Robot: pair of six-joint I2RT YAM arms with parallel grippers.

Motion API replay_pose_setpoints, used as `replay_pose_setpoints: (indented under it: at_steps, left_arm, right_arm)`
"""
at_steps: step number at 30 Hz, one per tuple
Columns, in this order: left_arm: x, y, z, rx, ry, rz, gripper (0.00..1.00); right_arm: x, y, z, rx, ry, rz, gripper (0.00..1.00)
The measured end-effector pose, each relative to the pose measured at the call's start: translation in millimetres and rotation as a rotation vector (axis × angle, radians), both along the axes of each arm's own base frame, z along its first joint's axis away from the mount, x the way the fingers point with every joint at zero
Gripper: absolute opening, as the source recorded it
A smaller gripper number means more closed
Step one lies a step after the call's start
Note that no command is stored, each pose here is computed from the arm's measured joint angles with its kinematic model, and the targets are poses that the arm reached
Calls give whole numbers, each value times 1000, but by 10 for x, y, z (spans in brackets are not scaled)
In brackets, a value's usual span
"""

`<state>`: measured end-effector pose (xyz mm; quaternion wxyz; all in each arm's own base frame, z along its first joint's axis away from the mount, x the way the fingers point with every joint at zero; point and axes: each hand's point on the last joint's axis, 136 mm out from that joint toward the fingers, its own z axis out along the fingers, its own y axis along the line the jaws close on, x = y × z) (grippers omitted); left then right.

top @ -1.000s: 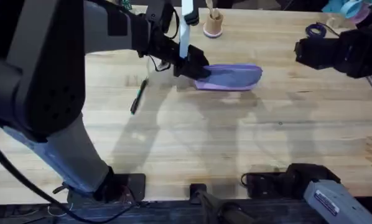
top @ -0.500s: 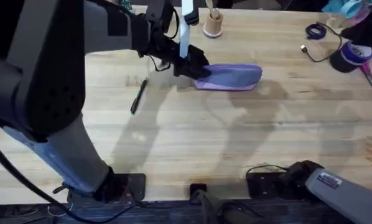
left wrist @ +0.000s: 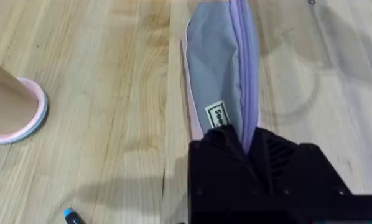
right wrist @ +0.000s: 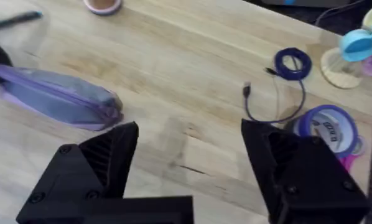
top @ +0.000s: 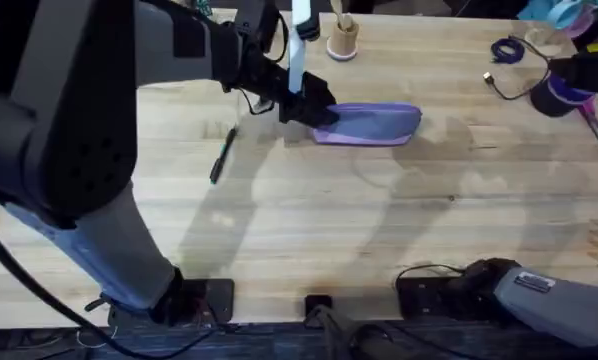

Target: Unzip the bag, pick up the pens from the table one at a time and place them inside, then zip the bag closed.

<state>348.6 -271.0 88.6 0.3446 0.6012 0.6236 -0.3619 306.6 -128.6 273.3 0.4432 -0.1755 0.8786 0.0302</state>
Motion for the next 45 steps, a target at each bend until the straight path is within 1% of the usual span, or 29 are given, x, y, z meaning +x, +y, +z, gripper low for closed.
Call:
replay_pose_setpoints:
  at_steps: [6, 10, 12, 17, 18, 22, 23, 27, 45]
  left_arm:
    - [1, 1, 0, 0, 0, 0, 43]
    - [1, 2, 0, 0, 0, 1, 43]
    - [1, 2, 0, 0, 0, 1, 43]
    - [0, 0, 0, 0, 0, 0, 43]
    - [1, 1, 0, 0, 0, 0, 43]
    - [1, 2, 0, 0, 0, 1, 43]
    - [1, 1, 0, 0, 0, 0, 43]
    - [1, 2, 0, 0, 0, 1, 43]
    - [1, 1, 0, 0, 0, 0, 43]
  right_arm:
    - [15, -68, -6, -51, -3, -3, 995]
    - [-37, -36, -78, -91, 19, 50, 995]
    - [-105, 30, -171, -110, 51, 112, 995]
    - [-265, 204, -484, -126, 125, 326, 995]
    - [-294, 264, -671, -98, 147, 436, 995]
    - [-245, 286, -853, -61, 131, 531, 995]
    - [-203, 275, -950, -44, 122, 563, 995]
    - [-186, 261, -1012, -43, 120, 583, 995]
    - [-176, 265, -1012, -58, 110, 597, 995]
